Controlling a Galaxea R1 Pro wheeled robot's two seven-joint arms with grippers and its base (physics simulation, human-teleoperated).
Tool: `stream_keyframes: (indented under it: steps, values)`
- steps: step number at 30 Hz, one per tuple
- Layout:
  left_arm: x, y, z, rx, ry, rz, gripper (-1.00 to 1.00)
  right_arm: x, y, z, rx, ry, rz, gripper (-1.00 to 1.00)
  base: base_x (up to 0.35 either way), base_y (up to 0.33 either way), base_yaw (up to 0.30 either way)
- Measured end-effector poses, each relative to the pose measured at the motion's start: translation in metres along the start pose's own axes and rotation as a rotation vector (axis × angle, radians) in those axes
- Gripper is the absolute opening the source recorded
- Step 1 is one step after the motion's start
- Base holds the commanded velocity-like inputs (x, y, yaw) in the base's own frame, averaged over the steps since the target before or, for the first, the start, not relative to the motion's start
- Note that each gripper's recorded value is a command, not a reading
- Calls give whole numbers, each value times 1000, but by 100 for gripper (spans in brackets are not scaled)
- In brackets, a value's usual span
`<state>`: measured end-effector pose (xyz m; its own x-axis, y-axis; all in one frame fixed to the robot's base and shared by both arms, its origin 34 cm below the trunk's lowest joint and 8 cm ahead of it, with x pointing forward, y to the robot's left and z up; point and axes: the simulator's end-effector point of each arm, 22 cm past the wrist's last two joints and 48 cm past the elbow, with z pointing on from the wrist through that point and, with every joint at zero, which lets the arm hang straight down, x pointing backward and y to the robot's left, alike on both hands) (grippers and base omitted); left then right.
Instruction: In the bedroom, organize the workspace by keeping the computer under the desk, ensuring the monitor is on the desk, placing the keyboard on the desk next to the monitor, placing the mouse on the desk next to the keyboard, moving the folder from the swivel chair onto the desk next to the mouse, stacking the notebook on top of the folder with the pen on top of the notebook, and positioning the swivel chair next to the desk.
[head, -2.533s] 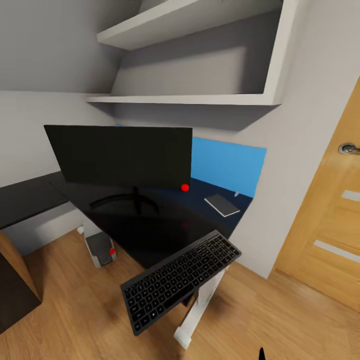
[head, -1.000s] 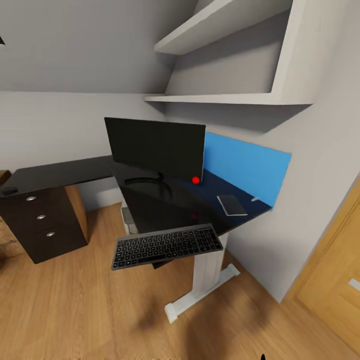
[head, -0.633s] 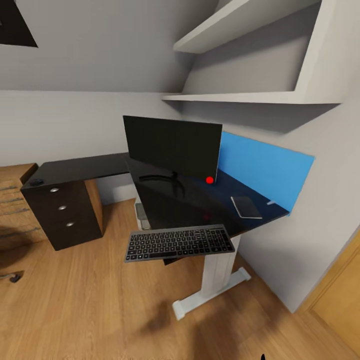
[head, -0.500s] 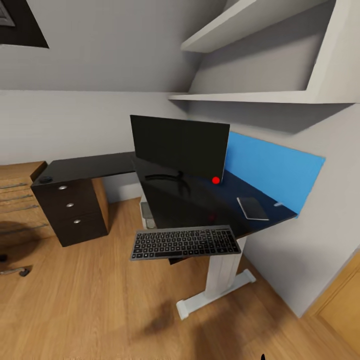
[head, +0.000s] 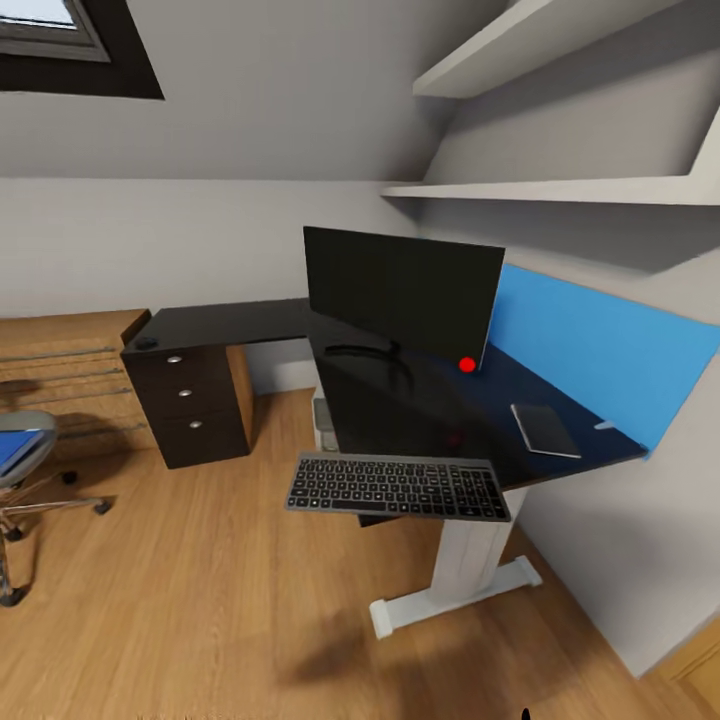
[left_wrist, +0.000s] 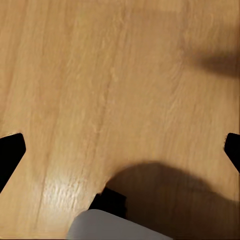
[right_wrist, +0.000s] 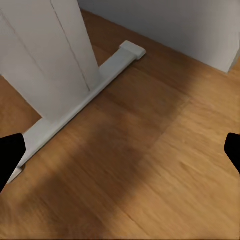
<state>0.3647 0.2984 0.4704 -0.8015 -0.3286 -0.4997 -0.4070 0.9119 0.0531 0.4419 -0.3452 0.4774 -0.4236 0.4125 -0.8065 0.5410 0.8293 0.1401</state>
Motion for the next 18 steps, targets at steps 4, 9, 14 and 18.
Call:
stream_keyframes:
  steps: [4,9,14,18]
  values:
    - [1,0,0,0,2,1,100,1,0,0,1,2,-1,100,0,-309,255]
    - [1,0,0,-1,3,1,100,1,0,0,0,2,-1,100,0,-311,105]
    - [1,0,0,-1,4,1,100,0,0,0,-3,-2,-3,100,0,-312,11]
    - [1,0,0,-1,4,1,100,-1,0,0,-4,-2,-3,100,0,-286,2]
